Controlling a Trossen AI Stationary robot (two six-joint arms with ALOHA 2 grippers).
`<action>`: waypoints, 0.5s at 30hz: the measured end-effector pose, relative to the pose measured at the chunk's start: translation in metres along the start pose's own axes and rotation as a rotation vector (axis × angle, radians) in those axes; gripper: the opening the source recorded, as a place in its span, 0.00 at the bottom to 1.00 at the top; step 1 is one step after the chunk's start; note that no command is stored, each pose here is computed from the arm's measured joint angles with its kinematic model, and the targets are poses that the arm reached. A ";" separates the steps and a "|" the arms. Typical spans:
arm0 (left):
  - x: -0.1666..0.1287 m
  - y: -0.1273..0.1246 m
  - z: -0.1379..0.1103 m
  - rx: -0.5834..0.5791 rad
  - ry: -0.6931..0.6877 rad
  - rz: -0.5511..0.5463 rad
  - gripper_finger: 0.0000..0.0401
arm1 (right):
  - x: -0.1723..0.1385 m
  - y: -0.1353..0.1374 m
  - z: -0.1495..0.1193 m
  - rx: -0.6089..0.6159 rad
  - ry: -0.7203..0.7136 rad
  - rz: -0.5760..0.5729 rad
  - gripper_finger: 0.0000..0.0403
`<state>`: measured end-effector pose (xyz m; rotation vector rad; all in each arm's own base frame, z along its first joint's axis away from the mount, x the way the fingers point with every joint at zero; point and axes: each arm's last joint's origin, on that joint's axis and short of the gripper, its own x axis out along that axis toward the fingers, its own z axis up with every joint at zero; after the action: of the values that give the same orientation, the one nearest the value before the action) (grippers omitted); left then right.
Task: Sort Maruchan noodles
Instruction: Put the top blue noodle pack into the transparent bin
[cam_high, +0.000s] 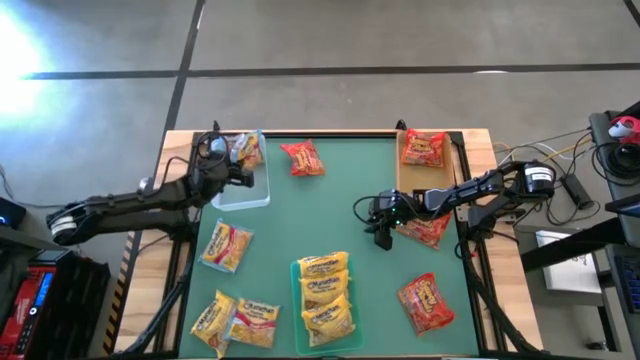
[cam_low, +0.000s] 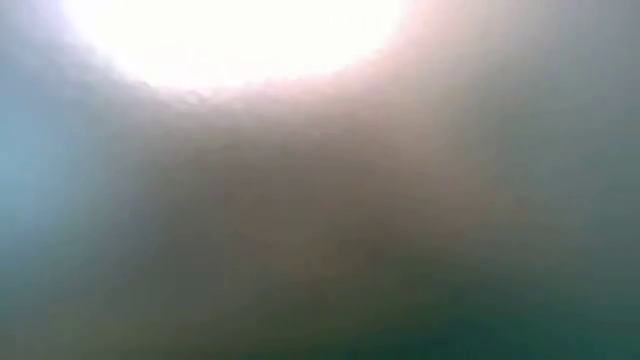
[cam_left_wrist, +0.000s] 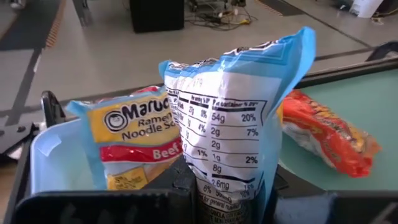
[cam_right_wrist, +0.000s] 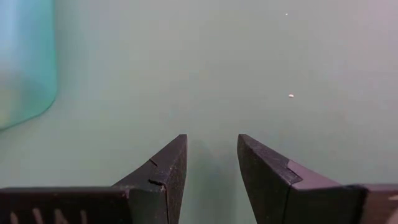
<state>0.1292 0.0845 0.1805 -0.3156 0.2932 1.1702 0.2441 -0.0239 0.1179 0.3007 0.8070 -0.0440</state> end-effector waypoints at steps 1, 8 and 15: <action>0.000 0.000 -0.001 0.008 -0.005 -0.003 0.15 | 0.000 0.000 0.000 0.000 0.000 0.000 0.33; 0.002 -0.001 -0.006 0.003 0.001 -0.065 0.16 | 0.000 0.000 0.000 0.000 -0.001 0.000 0.33; 0.005 -0.002 -0.009 0.051 0.017 -0.063 0.16 | 0.000 0.000 0.000 0.000 -0.002 0.000 0.33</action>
<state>0.1322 0.0842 0.1704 -0.2881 0.3255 1.0967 0.2443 -0.0239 0.1182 0.3005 0.8051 -0.0438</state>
